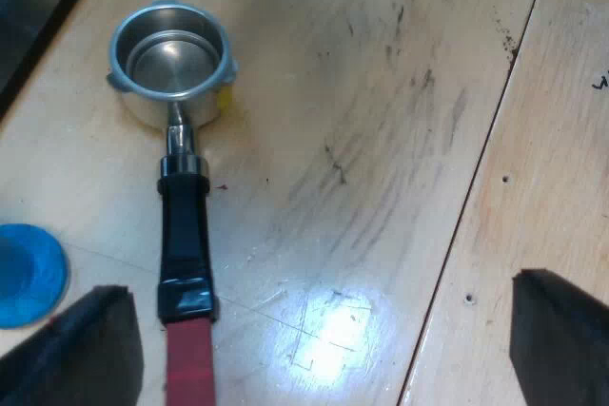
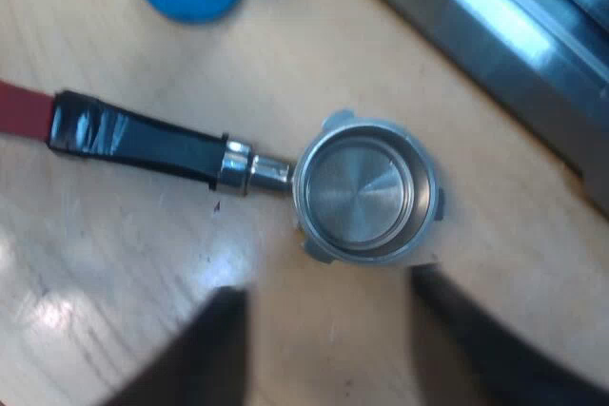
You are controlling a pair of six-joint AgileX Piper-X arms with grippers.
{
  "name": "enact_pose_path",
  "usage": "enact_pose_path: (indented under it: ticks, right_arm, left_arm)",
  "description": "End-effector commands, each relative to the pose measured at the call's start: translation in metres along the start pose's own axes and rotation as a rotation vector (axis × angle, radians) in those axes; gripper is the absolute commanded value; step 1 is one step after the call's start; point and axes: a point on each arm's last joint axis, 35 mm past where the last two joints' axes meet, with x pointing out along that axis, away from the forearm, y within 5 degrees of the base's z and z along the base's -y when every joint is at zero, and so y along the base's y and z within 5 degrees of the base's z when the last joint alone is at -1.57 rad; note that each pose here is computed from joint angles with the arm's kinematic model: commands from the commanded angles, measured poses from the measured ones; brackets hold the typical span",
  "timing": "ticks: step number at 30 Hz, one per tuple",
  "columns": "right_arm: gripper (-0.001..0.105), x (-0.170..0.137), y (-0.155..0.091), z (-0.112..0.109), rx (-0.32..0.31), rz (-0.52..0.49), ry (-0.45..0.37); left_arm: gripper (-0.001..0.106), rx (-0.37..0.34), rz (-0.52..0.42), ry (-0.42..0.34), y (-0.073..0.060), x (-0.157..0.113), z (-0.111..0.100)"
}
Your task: Put the handle in the coffee machine
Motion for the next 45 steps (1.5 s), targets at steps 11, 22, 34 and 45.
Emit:
enact_pose_path:
  ticks: [11,22,34,45]
  right_arm:
    - [0.076,0.007,-0.049,-0.003,0.199,0.03,0.032]
    - [0.075,0.041,-0.075,-0.01,0.292,0.073,0.117]
    - [0.073,0.072,-0.067,0.001,0.245,0.265,0.127]
    - [0.086,0.109,-0.059,-0.002,0.215,0.3,0.193]
  left_arm:
    - [0.08,0.049,0.019,-0.109,0.001,-0.001,0.013]
    - [0.08,0.069,0.03,-0.167,0.002,-0.001,0.02]
    - [0.08,0.043,0.03,-0.167,0.002,-0.001,0.02]
    - [0.08,0.022,0.026,-0.127,0.001,-0.001,0.015]
